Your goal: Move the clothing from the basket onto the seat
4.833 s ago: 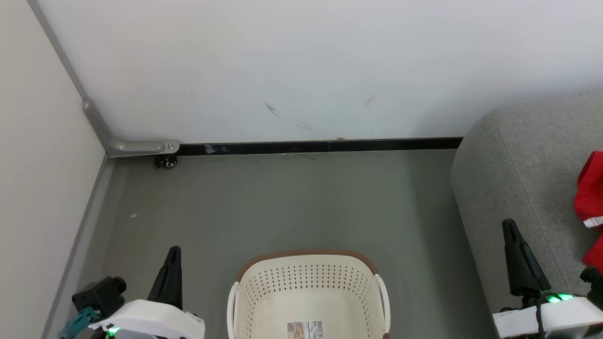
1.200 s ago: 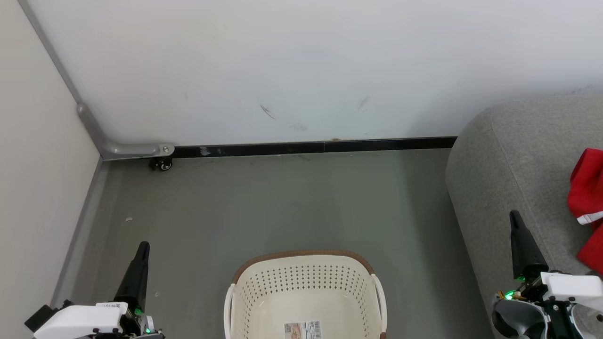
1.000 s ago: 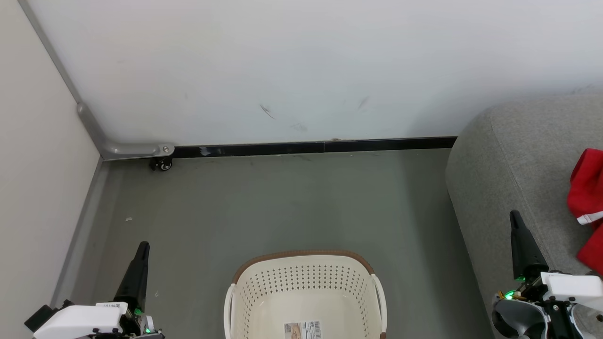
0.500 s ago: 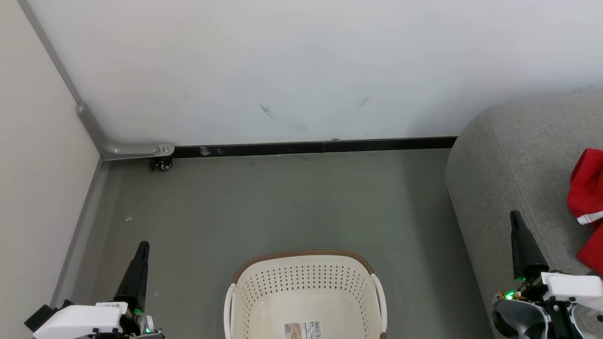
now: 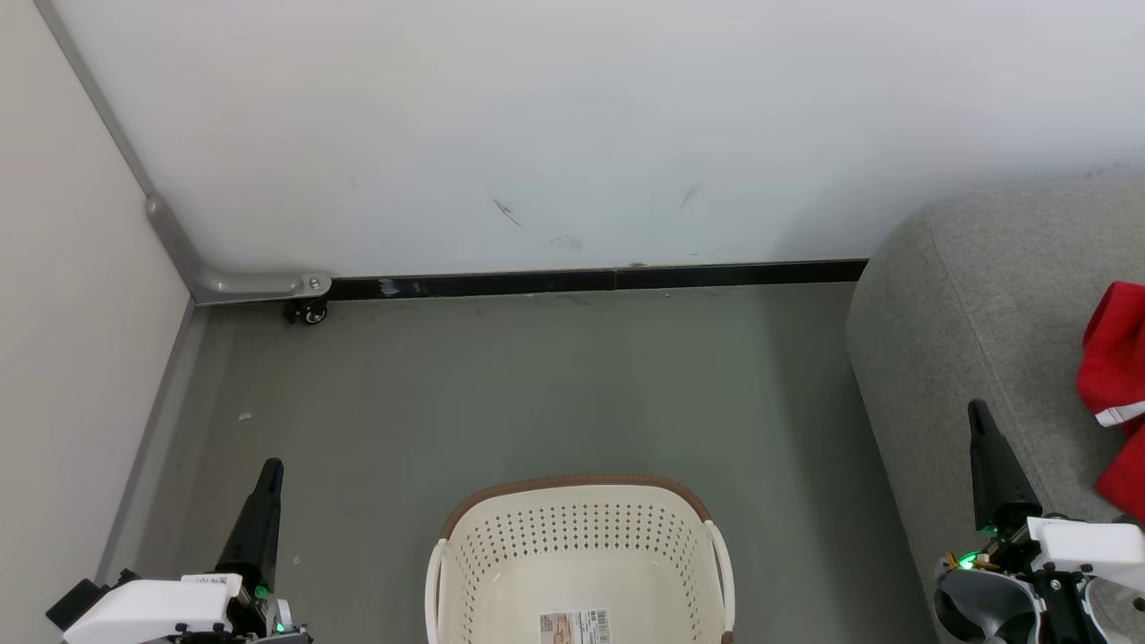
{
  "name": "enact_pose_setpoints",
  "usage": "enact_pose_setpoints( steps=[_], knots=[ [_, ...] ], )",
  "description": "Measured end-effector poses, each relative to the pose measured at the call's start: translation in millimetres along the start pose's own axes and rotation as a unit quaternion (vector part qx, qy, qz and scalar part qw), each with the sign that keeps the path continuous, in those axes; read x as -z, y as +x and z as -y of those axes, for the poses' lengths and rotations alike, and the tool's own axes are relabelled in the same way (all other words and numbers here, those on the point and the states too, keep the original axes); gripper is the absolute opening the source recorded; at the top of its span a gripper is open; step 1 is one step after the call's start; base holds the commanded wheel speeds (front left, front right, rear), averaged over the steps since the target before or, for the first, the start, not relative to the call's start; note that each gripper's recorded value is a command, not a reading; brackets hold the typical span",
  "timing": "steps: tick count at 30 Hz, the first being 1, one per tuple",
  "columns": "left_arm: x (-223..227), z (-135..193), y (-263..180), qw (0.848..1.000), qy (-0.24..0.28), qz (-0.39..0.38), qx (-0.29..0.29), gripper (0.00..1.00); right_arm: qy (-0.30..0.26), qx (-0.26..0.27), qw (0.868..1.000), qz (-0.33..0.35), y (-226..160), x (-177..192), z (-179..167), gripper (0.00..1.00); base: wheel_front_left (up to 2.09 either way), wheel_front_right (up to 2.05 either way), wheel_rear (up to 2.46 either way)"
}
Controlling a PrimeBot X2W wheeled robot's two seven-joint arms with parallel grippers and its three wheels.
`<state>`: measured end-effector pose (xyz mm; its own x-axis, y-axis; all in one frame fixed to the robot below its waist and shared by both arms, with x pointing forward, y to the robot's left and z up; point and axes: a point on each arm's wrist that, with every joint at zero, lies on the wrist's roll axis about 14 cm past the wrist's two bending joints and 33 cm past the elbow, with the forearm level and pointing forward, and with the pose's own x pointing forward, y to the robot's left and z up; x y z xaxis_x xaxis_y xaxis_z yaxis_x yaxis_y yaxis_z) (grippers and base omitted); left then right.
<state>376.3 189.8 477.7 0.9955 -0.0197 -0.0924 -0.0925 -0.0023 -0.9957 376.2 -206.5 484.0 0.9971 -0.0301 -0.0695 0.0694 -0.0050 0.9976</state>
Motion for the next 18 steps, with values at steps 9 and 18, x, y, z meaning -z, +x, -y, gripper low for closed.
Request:
enact_pose_setpoints(
  steps=[9, 18],
  knots=[
    [-0.1, 0.1, 0.0, 1.0, 0.0, 0.0, 0.0, 0.0, 0.0, 0.0, 1.0, 0.0, 0.0, -0.1, 0.0, 0.0, 0.0, 0.0, 0.0],
    [-0.1, 0.1, 0.0, 1.0, 0.0, 0.0, 0.0, 0.0, 0.0, 0.0, 1.0, 0.001, 0.0, -0.2, 0.1, 0.0, 0.0, 0.0, 0.0]
  ],
)
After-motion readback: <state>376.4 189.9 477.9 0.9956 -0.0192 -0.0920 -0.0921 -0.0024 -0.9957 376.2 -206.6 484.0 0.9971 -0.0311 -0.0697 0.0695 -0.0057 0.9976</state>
